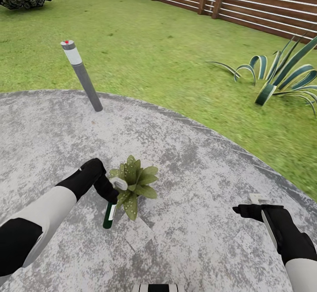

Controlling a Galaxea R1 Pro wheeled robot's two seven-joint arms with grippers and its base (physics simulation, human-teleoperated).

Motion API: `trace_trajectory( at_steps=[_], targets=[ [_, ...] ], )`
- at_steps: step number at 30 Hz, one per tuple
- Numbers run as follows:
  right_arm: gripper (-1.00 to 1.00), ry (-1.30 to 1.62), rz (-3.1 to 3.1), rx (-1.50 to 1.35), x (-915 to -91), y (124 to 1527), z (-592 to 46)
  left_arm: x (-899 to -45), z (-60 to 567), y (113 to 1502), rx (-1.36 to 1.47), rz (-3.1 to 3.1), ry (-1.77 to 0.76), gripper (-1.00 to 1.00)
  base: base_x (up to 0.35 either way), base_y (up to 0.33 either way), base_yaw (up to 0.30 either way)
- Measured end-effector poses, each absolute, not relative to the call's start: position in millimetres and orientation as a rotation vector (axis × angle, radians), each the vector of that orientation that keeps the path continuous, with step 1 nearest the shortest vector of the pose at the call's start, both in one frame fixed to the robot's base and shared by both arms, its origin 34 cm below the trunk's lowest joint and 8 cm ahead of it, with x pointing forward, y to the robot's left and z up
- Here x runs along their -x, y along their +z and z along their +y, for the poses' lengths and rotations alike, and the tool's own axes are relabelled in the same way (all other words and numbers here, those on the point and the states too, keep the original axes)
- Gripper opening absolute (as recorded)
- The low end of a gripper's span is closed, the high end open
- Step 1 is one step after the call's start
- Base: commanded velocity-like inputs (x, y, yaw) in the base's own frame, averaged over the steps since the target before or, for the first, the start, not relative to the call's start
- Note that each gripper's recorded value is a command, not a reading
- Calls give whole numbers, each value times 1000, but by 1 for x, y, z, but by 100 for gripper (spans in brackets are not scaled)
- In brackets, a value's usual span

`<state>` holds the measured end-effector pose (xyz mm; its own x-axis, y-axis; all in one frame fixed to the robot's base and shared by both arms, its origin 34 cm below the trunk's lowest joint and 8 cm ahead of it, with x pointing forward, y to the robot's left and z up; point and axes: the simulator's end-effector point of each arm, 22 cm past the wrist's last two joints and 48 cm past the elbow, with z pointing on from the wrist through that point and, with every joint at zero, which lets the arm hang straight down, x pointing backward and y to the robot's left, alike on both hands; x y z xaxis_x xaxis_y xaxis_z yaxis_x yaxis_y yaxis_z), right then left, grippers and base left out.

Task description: Pick up the pesticide atomizer in the garden and spray insectifuge to fully cover both potted plants in the garden.

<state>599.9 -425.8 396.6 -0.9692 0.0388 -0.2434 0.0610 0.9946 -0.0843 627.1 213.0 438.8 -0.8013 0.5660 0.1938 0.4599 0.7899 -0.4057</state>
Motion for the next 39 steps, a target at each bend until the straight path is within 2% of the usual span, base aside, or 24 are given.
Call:
trace_trajectory(
  at_steps=[6, 20, 29, 39],
  targets=[
    [100, -133, 2893, -73, -600, 397, -426, -624, 214, 437, 786, -2670, 491, -100, 0, 0, 21],
    [100, -133, 2894, -73, -600, 397, -426, -624, 214, 438, 784, -2671, 493, -100, 0, 0, 245],
    [100, -132, 2893, -74, -600, 397, -426, -625, 214, 437, 785, -2672, 490, -100, 0, -199, 98],
    [100, -134, 2897, -73, -599, 395, -426, -595, 214, 423, 761, -2626, 504, -100, 0, -11, 166]
  ],
)
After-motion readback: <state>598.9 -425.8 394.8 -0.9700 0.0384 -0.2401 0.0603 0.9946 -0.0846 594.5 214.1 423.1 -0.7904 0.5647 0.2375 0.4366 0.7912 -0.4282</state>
